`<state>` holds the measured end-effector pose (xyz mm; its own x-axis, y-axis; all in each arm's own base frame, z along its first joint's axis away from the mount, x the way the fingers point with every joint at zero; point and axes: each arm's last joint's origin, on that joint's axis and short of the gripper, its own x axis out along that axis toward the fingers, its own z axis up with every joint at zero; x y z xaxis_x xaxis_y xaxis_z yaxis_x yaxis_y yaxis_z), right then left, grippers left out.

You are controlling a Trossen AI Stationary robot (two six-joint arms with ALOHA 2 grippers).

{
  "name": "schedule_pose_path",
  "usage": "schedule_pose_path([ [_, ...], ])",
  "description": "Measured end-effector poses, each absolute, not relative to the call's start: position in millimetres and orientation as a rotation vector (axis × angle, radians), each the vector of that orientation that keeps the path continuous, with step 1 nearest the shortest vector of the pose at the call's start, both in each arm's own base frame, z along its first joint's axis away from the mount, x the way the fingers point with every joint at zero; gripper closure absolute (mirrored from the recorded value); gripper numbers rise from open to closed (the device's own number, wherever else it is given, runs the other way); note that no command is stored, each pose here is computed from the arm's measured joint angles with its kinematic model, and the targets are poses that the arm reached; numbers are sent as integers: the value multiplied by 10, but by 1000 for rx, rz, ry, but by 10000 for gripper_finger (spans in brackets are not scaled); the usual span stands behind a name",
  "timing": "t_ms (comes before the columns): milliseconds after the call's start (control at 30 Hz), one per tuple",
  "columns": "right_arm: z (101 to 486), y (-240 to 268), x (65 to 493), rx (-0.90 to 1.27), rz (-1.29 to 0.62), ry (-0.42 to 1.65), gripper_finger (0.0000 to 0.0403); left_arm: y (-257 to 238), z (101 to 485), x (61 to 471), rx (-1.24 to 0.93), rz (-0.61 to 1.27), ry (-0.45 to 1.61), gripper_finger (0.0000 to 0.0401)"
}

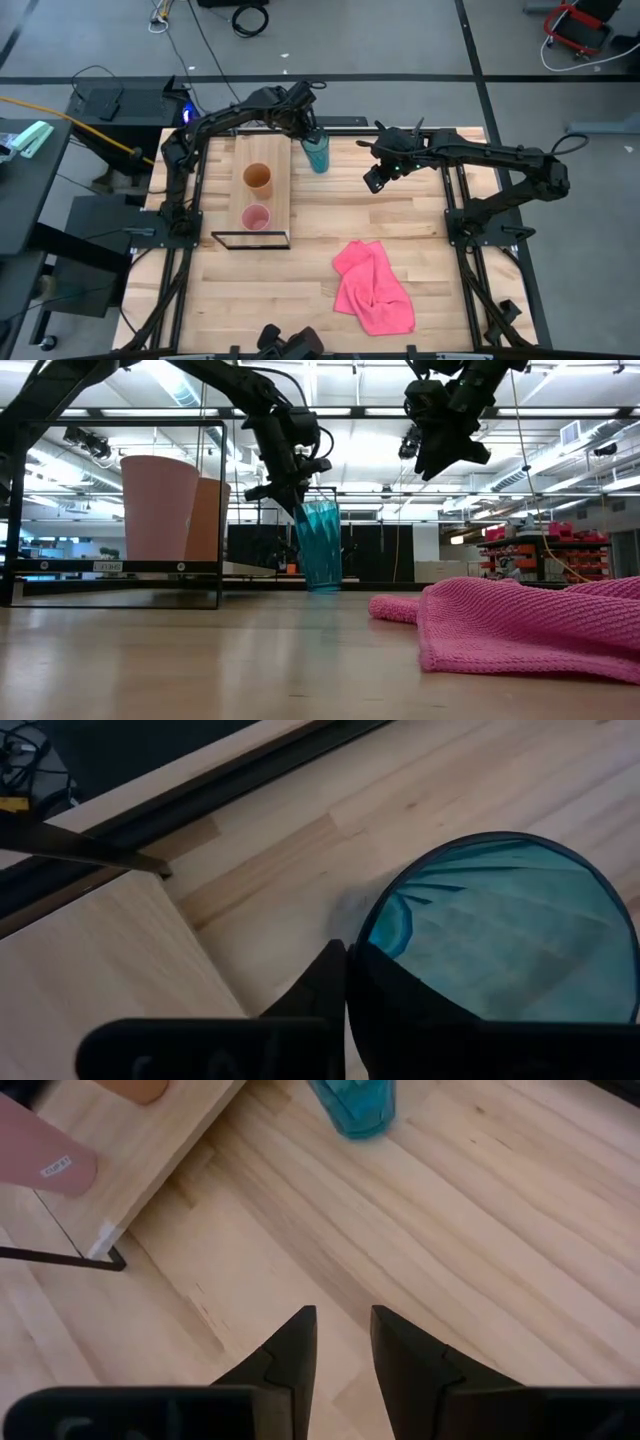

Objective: Stack small to large cups/mugs on shelf
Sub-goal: Put the blue cup on the shelf

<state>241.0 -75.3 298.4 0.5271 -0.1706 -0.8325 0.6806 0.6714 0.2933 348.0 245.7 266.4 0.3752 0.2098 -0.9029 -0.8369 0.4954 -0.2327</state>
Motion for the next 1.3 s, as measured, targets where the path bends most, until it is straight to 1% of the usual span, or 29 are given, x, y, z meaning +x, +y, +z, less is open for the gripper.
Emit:
schedule_pose_path([
  [100,2983,-753,2410,654,-552,878,298,2417,2725,3467,-787,735,956,389],
  [167,2983,-753,2409,644,-546,882,298,2381,2831,3439,-779,727,977,389],
  [333,2979,-752,2404,643,-548,888,298,2257,3302,3358,-698,723,1037,389],
  [533,2979,-752,2403,626,-539,893,298,2096,3962,3186,-609,769,973,389],
  [633,2979,-743,2406,618,-532,895,298,2042,4111,2979,-593,830,984,389],
  [733,2980,-740,2408,603,-523,897,298,2019,4148,2711,-619,911,1044,389],
  [933,2984,-742,2413,580,-511,896,298,2023,4094,2399,-655,1000,1060,389],
  [1067,2986,-743,2416,573,-506,894,298,2104,3846,2282,-693,1038,1149,388],
  [1233,2987,-744,2419,569,-504,891,298,2203,3521,2244,-746,1028,1178,389],
  [1300,2988,-744,2419,569,-503,891,298,2248,3421,2271,-756,1018,1159,389],
])
